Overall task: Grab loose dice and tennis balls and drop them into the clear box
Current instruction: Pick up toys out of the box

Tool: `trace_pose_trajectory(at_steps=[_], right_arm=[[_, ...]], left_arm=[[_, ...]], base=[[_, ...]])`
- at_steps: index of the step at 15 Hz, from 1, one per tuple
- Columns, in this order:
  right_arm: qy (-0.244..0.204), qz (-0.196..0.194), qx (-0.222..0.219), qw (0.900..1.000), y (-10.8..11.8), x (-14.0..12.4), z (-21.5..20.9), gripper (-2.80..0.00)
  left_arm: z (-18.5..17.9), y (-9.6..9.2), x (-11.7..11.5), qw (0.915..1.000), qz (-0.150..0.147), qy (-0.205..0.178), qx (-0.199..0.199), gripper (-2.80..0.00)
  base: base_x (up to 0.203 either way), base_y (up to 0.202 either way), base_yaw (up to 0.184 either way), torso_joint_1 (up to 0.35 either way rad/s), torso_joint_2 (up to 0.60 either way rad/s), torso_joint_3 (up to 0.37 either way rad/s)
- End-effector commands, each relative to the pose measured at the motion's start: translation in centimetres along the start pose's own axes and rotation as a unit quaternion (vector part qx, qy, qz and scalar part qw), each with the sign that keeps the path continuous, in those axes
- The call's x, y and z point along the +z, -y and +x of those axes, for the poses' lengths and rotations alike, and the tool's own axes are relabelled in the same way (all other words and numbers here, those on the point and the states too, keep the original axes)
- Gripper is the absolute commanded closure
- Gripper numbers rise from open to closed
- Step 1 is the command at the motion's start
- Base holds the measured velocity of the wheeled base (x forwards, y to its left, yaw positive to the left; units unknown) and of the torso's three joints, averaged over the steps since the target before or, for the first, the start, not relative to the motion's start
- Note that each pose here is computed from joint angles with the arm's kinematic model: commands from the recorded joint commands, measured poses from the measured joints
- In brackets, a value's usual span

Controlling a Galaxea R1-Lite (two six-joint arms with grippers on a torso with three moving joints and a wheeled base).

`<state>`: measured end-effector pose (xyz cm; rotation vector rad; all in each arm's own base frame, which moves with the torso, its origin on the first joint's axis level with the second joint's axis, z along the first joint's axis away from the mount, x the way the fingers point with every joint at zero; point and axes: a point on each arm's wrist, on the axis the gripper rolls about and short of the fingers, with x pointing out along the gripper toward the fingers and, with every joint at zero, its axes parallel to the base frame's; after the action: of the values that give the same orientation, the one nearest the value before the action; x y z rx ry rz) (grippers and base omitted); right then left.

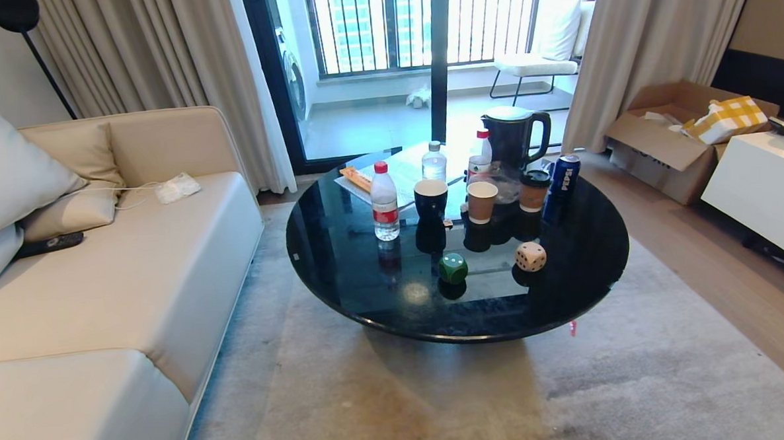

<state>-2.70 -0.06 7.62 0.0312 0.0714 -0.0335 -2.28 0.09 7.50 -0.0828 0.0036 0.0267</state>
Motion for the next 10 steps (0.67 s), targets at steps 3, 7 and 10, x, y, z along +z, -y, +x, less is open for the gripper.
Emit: trace_pose_trajectory(at_steps=[3,7,10], right_arm=[[0.0,0.0,0.0,1.0,0.0,0.0,0.0,0.0],[0.0,0.0,0.0,1.0,0.0,0.0,0.0,0.0],[0.0,0.0,0.0,1.0,0.0,0.0,0.0,0.0]], left_arm=[[0.0,0.04,0.0,0.9999,0.005,-0.001,-0.009,0.0],[0.0,0.07,0.03,0.9996,0.024,0.001,-0.016,0.0],[0.0,0.07,0.03,0.9996,0.025,0.001,-0.016,0.0]], base=[[0.184,0.0,0.0,0.002,0.0,0.002],[0.183,0.0,-0.002,0.001,0.0,0.002],[0.16,0.0,-0.002,0.003,0.0,0.001]])
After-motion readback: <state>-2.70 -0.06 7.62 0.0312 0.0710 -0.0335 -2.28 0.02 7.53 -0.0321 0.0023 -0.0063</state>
